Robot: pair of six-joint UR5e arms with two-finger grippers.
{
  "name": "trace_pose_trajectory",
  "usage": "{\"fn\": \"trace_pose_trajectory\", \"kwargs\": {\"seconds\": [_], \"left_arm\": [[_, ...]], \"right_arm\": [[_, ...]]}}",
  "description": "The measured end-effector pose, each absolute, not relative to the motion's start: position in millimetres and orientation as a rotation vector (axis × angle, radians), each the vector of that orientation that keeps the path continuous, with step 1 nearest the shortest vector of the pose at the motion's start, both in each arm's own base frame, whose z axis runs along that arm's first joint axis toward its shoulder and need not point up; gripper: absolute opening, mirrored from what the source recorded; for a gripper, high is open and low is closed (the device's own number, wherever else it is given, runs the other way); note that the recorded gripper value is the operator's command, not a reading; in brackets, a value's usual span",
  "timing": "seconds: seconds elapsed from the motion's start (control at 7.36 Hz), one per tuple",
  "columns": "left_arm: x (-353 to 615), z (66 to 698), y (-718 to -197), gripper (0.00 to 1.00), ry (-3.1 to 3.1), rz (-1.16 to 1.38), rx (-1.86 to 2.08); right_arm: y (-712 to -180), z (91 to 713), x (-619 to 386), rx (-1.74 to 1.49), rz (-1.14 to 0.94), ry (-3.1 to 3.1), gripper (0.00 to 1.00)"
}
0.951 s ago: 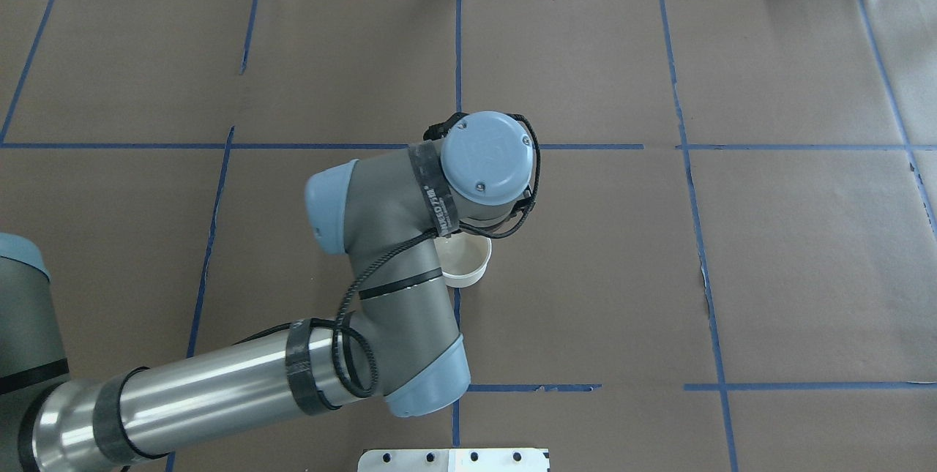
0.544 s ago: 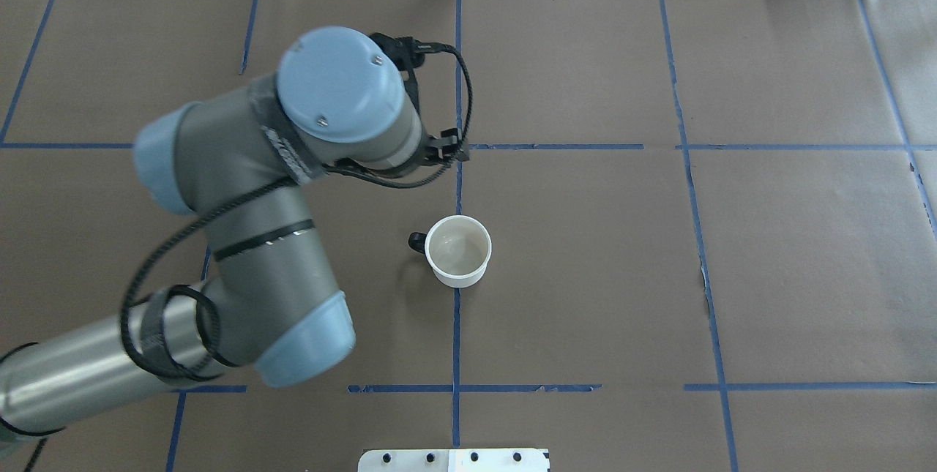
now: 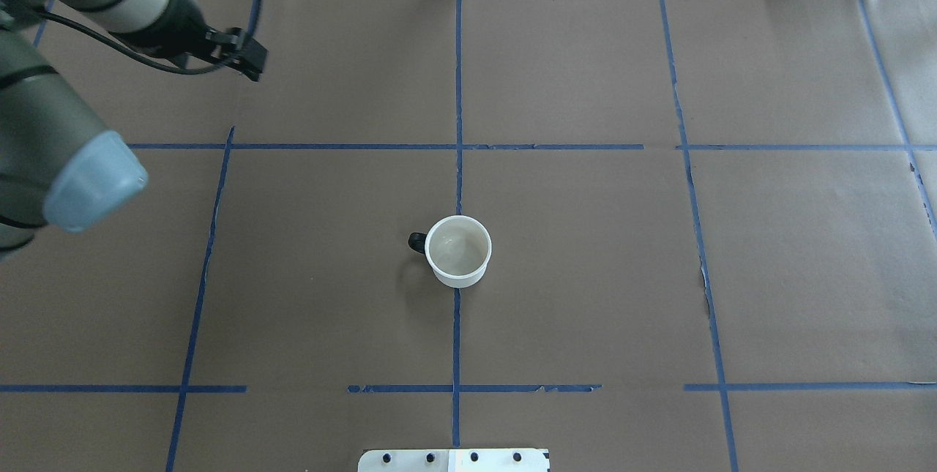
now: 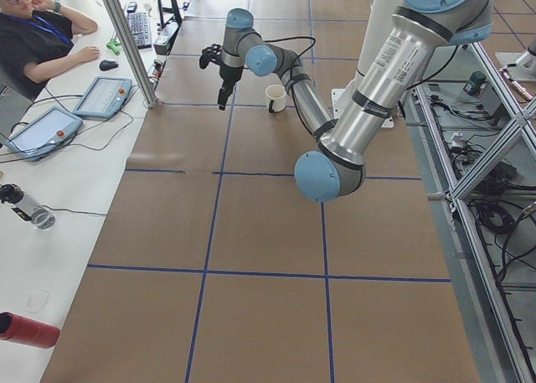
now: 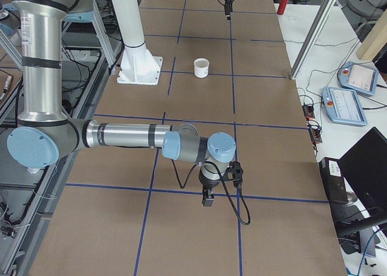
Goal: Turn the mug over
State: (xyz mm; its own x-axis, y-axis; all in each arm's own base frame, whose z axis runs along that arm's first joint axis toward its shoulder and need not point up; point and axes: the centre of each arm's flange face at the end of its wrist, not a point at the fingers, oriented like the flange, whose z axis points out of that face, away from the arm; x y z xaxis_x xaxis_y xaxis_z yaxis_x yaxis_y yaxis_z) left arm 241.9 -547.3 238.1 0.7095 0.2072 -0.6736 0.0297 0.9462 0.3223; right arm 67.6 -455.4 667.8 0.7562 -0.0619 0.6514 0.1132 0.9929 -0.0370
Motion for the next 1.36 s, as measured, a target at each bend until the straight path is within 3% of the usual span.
{"fn": "trace_pose_trajectory", "kwargs": {"seconds": [0.27, 0.82, 1.36], "left_arm": [[126.9, 348.9, -560.3, 1.0, 0.774, 0.154, 0.24], [-10.4, 571.1, -510.3, 1.0, 0.79, 0.105, 0.02], [-55.0, 614.5, -480.2, 1.0, 0.791, 0.134, 0.029]], "right_arm": [[-455.4, 667.8, 67.6, -0.076, -0.096, -0.707, 1.0], [-455.3, 667.8, 67.6, -0.076, -0.096, -0.707, 1.0], [-455.3, 667.9, 67.6, -0.076, -0.096, -0.707, 1.0]]}}
